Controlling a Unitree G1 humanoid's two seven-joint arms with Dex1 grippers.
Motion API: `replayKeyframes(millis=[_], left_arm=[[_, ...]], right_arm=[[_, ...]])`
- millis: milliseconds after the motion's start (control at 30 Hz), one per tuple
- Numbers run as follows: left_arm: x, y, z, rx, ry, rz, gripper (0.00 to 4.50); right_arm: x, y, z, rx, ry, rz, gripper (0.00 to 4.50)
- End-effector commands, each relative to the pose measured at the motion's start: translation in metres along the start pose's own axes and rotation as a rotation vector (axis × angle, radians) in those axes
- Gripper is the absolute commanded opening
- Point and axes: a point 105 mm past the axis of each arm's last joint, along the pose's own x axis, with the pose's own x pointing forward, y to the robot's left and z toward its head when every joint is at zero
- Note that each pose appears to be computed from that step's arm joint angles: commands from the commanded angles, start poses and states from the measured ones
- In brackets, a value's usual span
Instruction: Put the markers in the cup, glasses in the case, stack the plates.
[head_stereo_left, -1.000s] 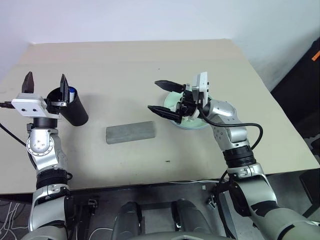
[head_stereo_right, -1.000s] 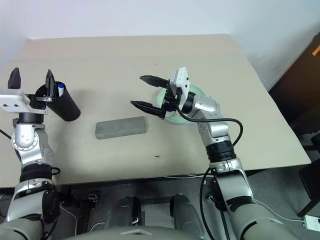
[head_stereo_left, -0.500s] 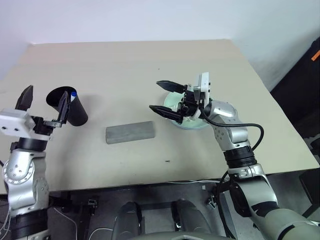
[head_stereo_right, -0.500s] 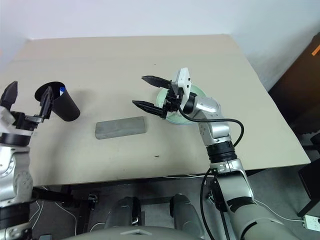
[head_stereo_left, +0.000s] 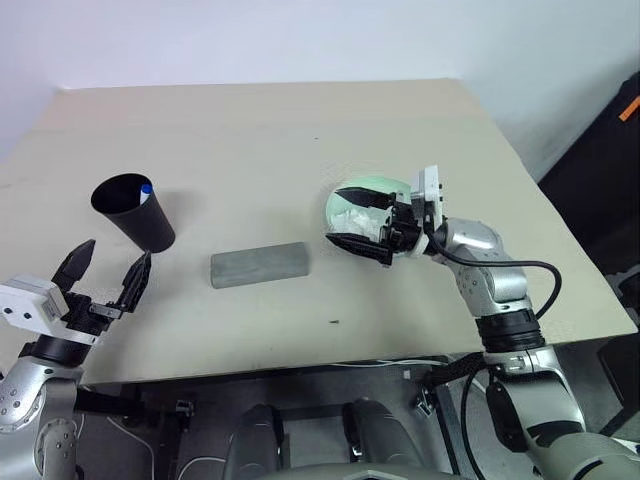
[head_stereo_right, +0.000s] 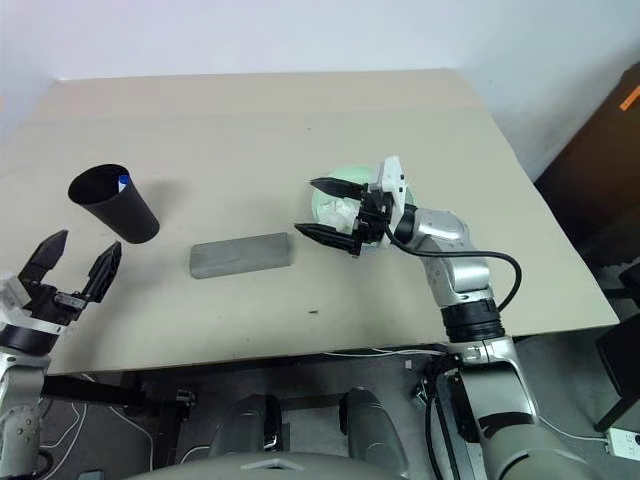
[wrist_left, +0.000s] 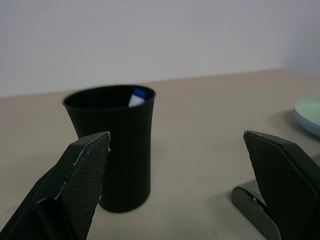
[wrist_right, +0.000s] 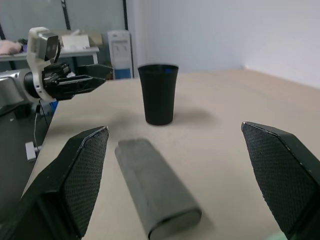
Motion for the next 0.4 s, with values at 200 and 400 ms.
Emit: replayKeyframes(millis=[200, 400], left_arm=[[0.003, 0.001, -0.011, -0.015, 0.035, -0.038, 4.47], [0.007, 0.002, -0.018, -0.005, 0.046, -0.037, 4.47]], right_arm=[[-0.005, 0.007, 0.007, -0.055, 0.025, 0.005, 4.5], [-0.007, 0.005, 0.01, -0.081, 0.023, -0.016, 4.5]])
